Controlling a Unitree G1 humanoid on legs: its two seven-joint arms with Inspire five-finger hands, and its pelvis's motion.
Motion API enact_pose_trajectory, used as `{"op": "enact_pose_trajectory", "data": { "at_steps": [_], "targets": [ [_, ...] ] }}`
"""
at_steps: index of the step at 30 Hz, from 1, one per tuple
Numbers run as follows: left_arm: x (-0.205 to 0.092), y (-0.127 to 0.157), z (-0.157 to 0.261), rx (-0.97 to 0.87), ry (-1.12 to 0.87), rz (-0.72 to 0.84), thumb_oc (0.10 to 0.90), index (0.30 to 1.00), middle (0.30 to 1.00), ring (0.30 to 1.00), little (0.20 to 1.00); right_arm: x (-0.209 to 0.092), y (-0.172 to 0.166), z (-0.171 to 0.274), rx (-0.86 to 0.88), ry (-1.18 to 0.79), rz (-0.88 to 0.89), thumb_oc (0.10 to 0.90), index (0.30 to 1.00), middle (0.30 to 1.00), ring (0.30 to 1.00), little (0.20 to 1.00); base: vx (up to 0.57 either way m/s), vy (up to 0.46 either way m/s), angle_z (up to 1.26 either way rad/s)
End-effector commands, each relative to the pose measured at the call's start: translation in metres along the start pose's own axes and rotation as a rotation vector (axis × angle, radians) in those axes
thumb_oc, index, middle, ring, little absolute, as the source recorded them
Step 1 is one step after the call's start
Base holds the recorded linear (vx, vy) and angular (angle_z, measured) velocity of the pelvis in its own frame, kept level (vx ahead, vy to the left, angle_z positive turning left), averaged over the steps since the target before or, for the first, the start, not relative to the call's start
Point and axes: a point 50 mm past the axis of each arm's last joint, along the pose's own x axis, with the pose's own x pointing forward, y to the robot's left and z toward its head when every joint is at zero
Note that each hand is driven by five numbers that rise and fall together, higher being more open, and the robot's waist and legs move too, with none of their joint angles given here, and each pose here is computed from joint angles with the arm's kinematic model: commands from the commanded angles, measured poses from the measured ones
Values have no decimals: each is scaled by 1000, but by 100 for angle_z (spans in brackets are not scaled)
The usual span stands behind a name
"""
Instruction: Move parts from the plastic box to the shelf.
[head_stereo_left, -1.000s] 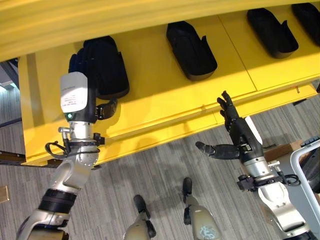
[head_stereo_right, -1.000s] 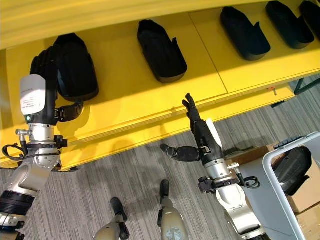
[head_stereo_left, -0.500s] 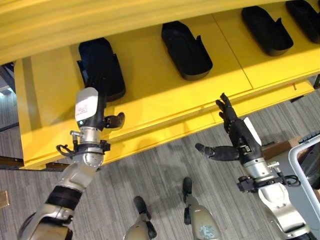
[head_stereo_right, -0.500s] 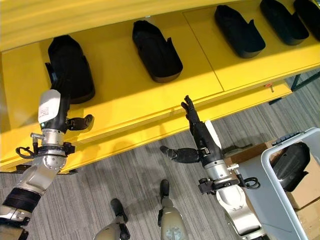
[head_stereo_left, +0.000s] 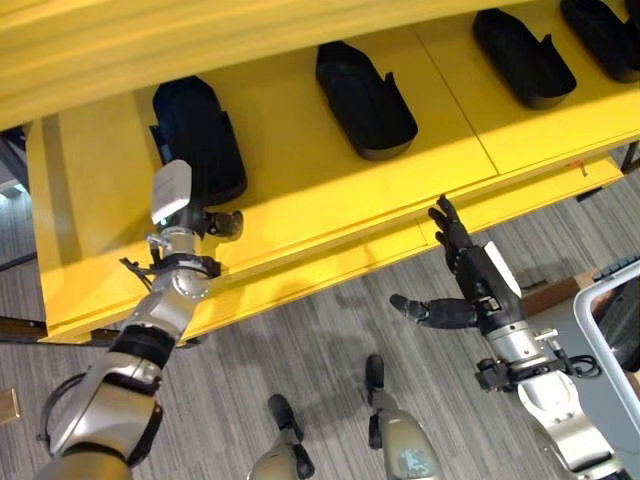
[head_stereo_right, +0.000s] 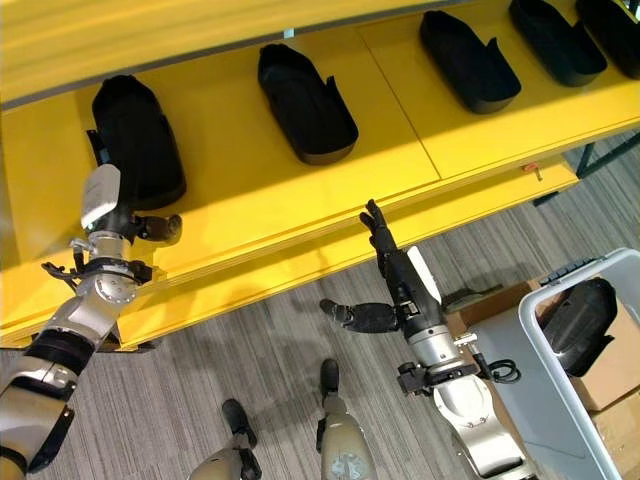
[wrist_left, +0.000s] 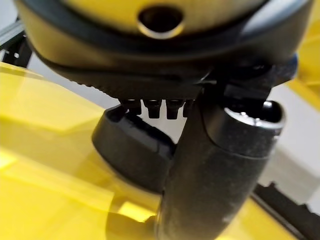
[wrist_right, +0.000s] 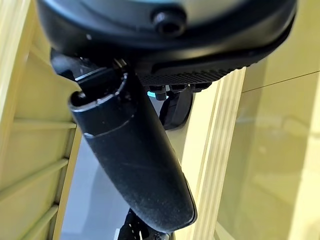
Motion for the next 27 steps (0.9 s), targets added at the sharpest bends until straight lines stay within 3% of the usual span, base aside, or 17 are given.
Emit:
{"op": "enact_pose_trajectory", "data": {
  "at_steps": [1, 17, 27],
  "targets": [
    [30, 28, 22, 3, -45, 97, 900, 1000, 1000, 1000, 1000, 8, -2, 56, 21, -319, 16, 900, 1000, 1000, 1000, 1000, 0, 0, 0],
    [31, 7, 20, 15, 6, -38, 900, 1000, 1000, 1000, 1000, 6, 0, 55, 32, -304, 32, 900, 1000, 1000, 1000, 1000, 2, 1, -1],
    [16, -27, 12, -126, 109, -164, 900, 1000, 1000, 1000, 1000, 6, 2, 53, 48, -287, 39, 900, 1000, 1000, 1000, 1000, 0, 0, 0]
  ]
}}
